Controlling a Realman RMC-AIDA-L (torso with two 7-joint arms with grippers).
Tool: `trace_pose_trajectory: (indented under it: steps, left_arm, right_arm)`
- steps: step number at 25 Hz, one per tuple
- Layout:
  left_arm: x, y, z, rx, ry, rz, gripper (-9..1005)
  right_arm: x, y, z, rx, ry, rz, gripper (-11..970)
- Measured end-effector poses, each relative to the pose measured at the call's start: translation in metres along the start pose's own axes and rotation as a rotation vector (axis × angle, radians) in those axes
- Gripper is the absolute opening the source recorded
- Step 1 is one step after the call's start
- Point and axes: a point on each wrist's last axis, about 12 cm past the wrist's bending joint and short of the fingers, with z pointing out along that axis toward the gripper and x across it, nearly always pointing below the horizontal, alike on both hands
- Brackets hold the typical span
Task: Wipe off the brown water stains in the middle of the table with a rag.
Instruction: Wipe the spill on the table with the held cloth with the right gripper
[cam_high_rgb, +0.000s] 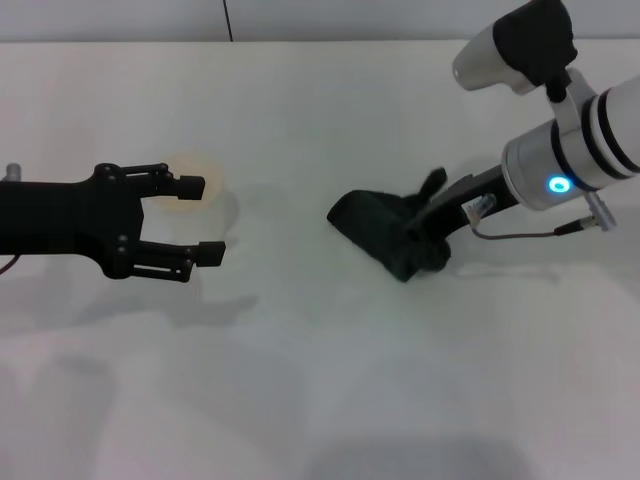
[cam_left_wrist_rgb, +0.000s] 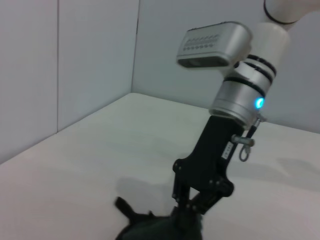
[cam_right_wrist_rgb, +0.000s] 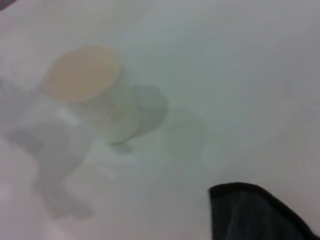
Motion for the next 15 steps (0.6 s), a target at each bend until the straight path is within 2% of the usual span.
trace_pose_trajectory:
  steps: [5, 15]
  left_arm:
    - [-0.002, 0.001, 0.001, 0.002, -0.001, 0.004, 891]
    - [-0.005, 0.002, 0.002, 0.005, -0.002, 0.012, 891]
  right_arm:
    - [0.002, 0.013, -0.008, -0.054, -0.013, -0.015, 56]
    - [0.008, 0.026, -0.007, -0.119, 0.038, -0.036, 56]
